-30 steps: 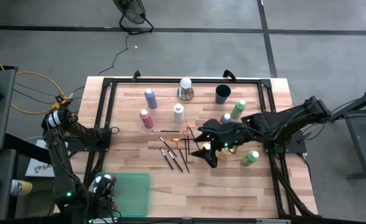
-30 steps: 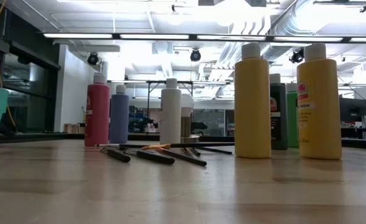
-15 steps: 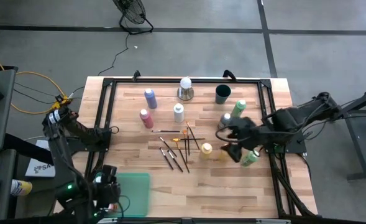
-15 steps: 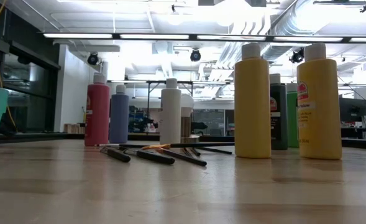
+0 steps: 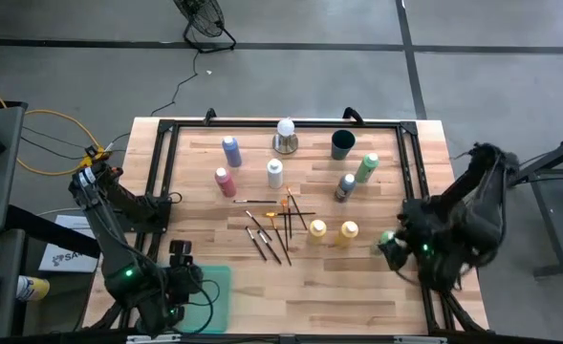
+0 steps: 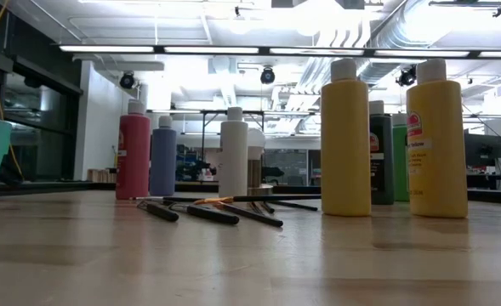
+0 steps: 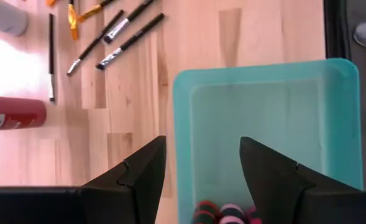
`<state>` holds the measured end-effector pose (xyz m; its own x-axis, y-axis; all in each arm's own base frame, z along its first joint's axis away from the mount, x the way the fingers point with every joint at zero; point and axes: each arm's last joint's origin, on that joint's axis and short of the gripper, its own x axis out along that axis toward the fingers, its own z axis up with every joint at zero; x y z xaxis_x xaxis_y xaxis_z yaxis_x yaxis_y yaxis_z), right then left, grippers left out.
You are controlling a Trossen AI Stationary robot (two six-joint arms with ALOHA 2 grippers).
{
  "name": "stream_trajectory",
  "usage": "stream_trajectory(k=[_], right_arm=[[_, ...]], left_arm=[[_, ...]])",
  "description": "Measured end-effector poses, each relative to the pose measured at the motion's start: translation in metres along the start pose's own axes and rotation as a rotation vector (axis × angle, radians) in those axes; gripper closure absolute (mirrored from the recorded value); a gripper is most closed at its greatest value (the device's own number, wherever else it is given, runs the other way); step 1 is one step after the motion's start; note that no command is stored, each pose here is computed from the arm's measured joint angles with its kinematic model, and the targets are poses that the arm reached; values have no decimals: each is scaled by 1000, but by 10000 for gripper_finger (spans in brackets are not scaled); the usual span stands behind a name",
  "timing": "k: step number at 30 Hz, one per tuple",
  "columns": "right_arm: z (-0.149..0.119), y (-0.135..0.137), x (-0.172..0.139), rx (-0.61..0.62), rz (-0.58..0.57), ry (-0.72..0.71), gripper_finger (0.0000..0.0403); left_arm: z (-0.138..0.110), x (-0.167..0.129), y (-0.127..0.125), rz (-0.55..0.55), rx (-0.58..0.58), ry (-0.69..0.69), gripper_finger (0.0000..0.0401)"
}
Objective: Pick & Place Paint Supplies
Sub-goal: Put the green paint bottle into the green bin
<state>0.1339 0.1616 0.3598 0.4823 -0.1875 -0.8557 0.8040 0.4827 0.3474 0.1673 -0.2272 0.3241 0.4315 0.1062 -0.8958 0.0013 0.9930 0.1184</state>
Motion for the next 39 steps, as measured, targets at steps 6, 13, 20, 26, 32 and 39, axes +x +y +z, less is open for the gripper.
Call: stream_trajectory(k=[6,13,20,26,32,39], right_arm=[[-62,9,21,23,-150,25,110],[-127,12,64,-28,-328,-50,110],[-163,13,116,-88,-498,-159,110],[-186,8,155,-104,-584,-251,110],[-191,7,190,-94,-644,-337,110],[-188,8,223,-54,-701,-391,110]], left_arm=[[9,5,9,31,-21,1,203],[19,11,18,69,-55,-11,203],[24,14,24,88,-80,-17,203],[24,14,23,82,-94,-24,203],[24,14,23,81,-120,-26,203],[24,14,23,80,-128,-27,203]])
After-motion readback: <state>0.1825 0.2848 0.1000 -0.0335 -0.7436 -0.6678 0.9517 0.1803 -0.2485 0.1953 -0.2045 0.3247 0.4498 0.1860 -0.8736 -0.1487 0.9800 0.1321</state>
